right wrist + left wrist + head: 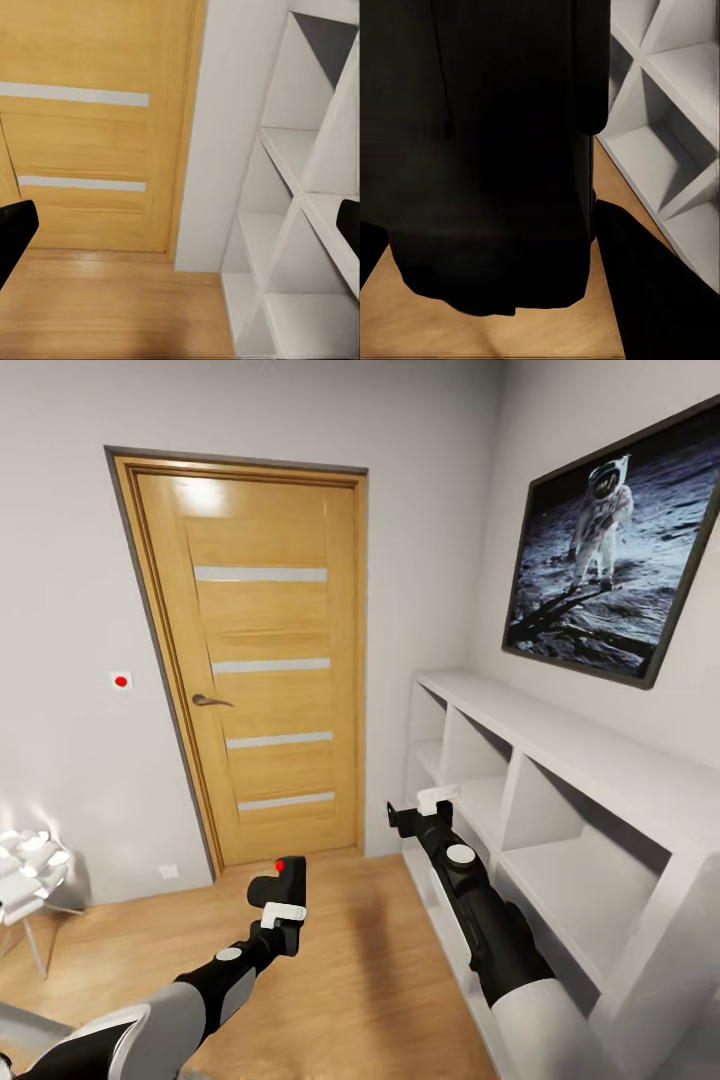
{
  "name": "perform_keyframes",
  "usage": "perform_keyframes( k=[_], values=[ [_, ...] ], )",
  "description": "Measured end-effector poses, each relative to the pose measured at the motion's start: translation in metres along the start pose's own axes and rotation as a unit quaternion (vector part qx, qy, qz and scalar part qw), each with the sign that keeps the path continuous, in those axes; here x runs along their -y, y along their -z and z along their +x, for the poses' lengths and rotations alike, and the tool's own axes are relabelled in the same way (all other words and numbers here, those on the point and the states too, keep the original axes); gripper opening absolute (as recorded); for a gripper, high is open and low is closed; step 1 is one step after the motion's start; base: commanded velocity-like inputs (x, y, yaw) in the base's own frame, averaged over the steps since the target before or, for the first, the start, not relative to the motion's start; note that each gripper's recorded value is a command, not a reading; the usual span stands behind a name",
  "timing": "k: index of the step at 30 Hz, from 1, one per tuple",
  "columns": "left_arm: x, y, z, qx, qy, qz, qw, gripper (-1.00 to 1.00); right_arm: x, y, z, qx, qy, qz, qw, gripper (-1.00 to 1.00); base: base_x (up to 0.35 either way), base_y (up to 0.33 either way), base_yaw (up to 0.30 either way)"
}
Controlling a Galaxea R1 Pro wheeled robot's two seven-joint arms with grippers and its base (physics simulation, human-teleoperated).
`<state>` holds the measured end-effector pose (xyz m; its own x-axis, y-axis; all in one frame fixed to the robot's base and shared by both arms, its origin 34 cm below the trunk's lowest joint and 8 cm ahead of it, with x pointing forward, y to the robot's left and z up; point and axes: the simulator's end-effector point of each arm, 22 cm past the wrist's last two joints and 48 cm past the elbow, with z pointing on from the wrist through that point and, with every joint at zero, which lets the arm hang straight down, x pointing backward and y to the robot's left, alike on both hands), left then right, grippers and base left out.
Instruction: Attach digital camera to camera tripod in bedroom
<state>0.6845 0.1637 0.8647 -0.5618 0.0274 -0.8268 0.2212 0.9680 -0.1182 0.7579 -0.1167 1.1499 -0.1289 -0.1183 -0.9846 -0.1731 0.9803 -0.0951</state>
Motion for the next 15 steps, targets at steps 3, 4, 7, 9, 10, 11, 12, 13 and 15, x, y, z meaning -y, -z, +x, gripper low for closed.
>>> perform_keyframes(
  k=[3, 4, 7, 9, 10, 11, 12, 13, 15],
  values=[
    [0.0006, 0.0001, -0.0004, 0.0, 0.0, 0.0, 1.0, -1.0, 0.0, 0.0001, -0.0004, 0.0, 0.0, 0.0, 1.0, 1.0, -0.349, 0.0, -0.029],
    [0.0008, 0.0, -0.0004, 0.0, 0.0, 0.0, 1.0, -1.0, 0.0, 0.0001, -0.0005, 0.0, 0.0, 0.0, 1.0, 1.0, -0.349, 0.0, -0.007],
    [0.0011, 0.0, -0.0005, 0.0, 0.0, 0.001, 1.0, -1.0, 0.0, 0.0002, -0.0005, 0.0, 0.0, 0.0, 1.0, 1.0, -0.349, 0.0, -0.004],
    [0.0011, 0.0, -0.0005, 0.001, 0.0, 0.001, 1.0, -1.0, 0.0, 0.0002, -0.0005, 0.0, 0.0, 0.0, 1.0, 1.0, -0.348, 0.0, -0.001],
    [0.0011, 0.0, -0.0005, 0.0, 0.0, 0.001, 1.0, -1.0, 0.0, 0.0002, -0.0005, 0.0, 0.0, 0.0, 1.0, 1.0, -0.348, 0.0, 0.0],
    [0.0011, 0.0, -0.0005, 0.0, 0.0, 0.001, 1.0, -1.0, 0.0, 0.0002, -0.0005, 0.0, 0.0, 0.0, 1.0, 1.0, -0.348, 0.0, 0.0],
    [0.0011, 0.0, -0.0005, 0.0, 0.0, 0.001, 1.0, -1.0, 0.0, 0.0002, -0.0005, 0.0, 0.0, 0.0, 1.0, 1.0, -0.348, 0.0, 0.0],
    [0.0011, 0.0, -0.0005, 0.0, 0.0, 0.001, 1.0, -1.0, 0.0, 0.0002, -0.0005, 0.0, 0.0, 0.0, 1.0, 1.0, -0.348, 0.0, 0.0],
    [0.0011, 0.0, -0.0005, 0.0, 0.0, 0.001, 1.0, -1.0, 0.0, 0.0002, -0.0005, 0.0, 0.0, 0.0, 1.0, 1.0, -0.348, 0.0, 0.0]
  ],
)
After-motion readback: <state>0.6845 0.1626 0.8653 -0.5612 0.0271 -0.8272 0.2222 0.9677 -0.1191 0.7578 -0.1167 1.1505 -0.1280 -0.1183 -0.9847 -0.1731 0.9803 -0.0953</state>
